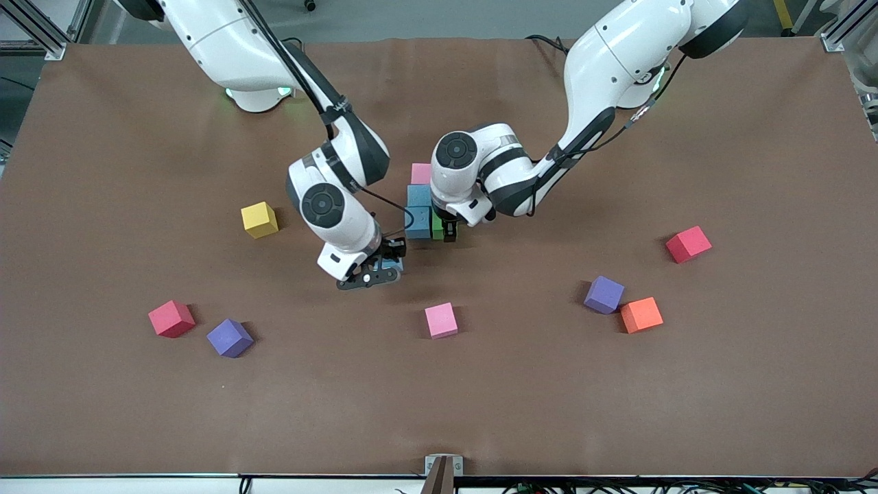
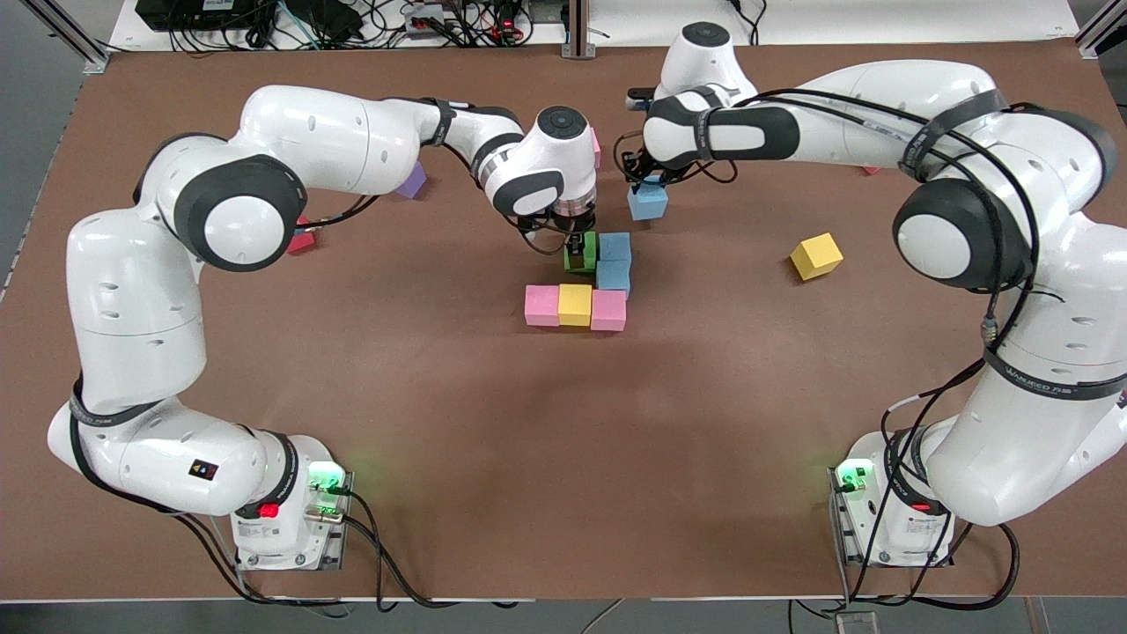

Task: Arrange 11 blocks into digit 3
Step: 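Carry the light blue cube to the blue column while the left gripper releases green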

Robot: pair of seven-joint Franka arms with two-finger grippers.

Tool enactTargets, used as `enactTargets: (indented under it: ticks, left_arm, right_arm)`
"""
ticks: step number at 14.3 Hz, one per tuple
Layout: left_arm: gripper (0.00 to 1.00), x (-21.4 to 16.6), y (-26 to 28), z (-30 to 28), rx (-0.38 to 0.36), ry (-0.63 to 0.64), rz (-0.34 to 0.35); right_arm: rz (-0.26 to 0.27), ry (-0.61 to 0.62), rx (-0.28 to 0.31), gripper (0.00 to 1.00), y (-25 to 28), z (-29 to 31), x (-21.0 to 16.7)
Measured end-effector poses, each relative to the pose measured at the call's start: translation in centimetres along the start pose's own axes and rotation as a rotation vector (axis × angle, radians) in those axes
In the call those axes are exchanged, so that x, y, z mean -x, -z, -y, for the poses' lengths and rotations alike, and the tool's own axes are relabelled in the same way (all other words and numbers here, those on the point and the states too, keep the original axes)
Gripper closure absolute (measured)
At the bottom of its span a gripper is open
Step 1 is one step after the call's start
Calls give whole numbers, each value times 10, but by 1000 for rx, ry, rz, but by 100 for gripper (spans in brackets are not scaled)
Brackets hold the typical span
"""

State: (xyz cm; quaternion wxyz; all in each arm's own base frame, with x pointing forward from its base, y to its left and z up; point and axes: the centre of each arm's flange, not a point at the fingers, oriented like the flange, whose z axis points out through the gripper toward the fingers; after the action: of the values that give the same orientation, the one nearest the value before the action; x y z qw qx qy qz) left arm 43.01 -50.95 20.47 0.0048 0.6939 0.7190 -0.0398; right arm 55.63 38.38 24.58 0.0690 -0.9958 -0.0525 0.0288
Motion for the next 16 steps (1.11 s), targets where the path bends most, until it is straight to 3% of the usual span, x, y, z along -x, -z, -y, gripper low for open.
enactTargets:
  ticks: [1,2,5,11,16]
  left_arm:
    - [1,-1,0,0,-1,4,-4]
    - [0,-2,-1,-1,-3,10,-12]
    - [0,-4,9,-6,3,16,-34]
    - [0,-9,77,-15,82,16,-74]
    - [0,-53,103,-67,95,30,-103]
  right_arm:
    - [1,-36,-1,48,-7,6,2]
    - [0,-69,-2,49,-12,12,4]
    - [0,-134,-3,50,-24,31,13]
    - [7,-171,1,50,-34,52,24]
    - [8,-162,3,50,-36,58,28]
